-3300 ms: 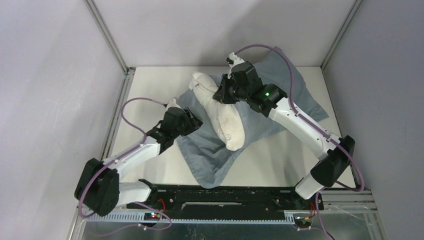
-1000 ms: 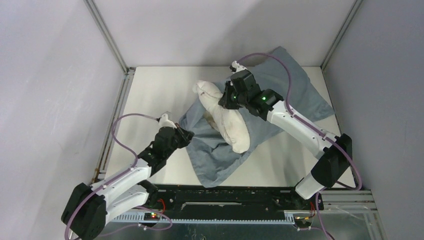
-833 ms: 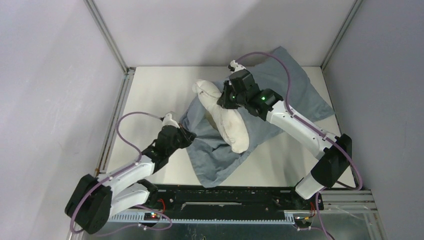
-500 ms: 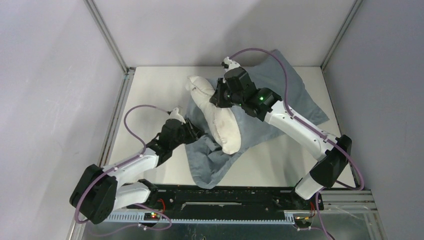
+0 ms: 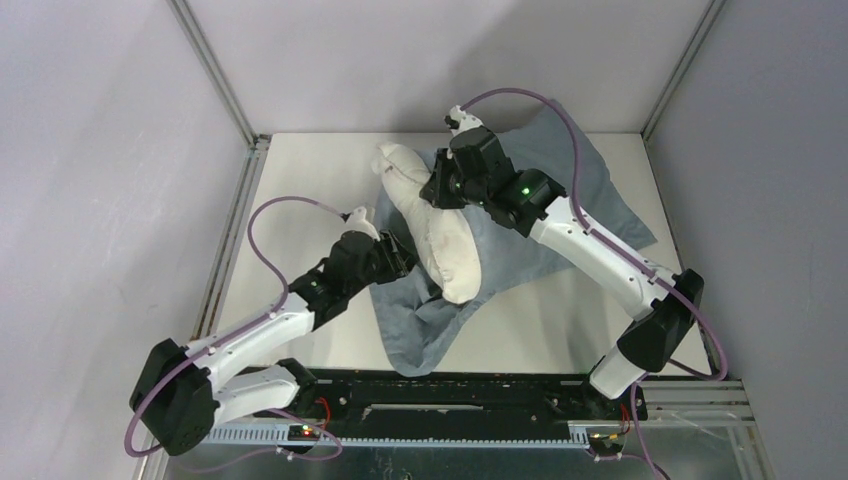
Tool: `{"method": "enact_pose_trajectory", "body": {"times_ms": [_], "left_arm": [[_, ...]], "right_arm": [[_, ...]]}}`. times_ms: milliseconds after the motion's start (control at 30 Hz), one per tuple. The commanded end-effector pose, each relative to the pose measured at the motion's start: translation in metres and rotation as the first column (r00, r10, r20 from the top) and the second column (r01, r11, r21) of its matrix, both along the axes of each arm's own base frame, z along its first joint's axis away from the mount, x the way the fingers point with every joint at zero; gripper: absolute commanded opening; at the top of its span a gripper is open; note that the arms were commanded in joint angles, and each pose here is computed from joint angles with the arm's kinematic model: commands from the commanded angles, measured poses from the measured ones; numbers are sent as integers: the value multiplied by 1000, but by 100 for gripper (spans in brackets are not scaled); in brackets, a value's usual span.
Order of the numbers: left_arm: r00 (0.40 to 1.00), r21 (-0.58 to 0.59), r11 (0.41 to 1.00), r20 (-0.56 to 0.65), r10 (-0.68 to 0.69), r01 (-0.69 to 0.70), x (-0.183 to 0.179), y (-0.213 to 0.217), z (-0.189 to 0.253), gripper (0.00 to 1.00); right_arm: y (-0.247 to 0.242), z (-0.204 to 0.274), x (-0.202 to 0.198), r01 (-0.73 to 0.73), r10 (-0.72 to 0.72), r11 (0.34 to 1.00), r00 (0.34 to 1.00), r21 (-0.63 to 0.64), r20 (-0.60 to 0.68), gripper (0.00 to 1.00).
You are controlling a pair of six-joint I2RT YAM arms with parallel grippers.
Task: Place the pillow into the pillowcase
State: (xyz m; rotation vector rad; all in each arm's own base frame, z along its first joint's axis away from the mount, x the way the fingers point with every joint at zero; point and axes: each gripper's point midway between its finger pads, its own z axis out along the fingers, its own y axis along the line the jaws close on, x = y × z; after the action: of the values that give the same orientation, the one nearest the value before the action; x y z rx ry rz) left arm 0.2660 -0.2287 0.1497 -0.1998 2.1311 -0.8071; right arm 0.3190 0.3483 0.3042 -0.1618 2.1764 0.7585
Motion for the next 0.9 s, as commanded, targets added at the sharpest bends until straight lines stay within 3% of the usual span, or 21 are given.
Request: {"method": "enact_pose_trajectory", "body": {"times_ms": [0,167,400,467,567,667,867], "left_arm": [[996,104,991,36,85,-89,10,16,17,57],[993,145,982,12,119,-119,21,15,-7,74],[991,136,982,5,131,-131,50,-8,-23,70],[988,137,979,28,149,-152,55,-6,-19,58],[982,143,972,62,181,-188,56,11,-10,26],[975,109,971,84,206,-215,48,36,1,2],[968,61,971,113,225,-233,34,88,20,0]], "right_arm": [[13,62,5,-10,-7,989,993,145,117,0],[15,62,5,-13,-4,989,993,146,117,0],[14,58,4,-7,-8,992,993,124,118,0],[11,51,5,-3,-8,995,993,98,116,0],[12,30,5,-48,46,999,995,20,89,0],[12,-10,5,-90,93,991,995,-95,29,0],[1,-84,-7,-152,144,951,988,-270,-51,0]]}}
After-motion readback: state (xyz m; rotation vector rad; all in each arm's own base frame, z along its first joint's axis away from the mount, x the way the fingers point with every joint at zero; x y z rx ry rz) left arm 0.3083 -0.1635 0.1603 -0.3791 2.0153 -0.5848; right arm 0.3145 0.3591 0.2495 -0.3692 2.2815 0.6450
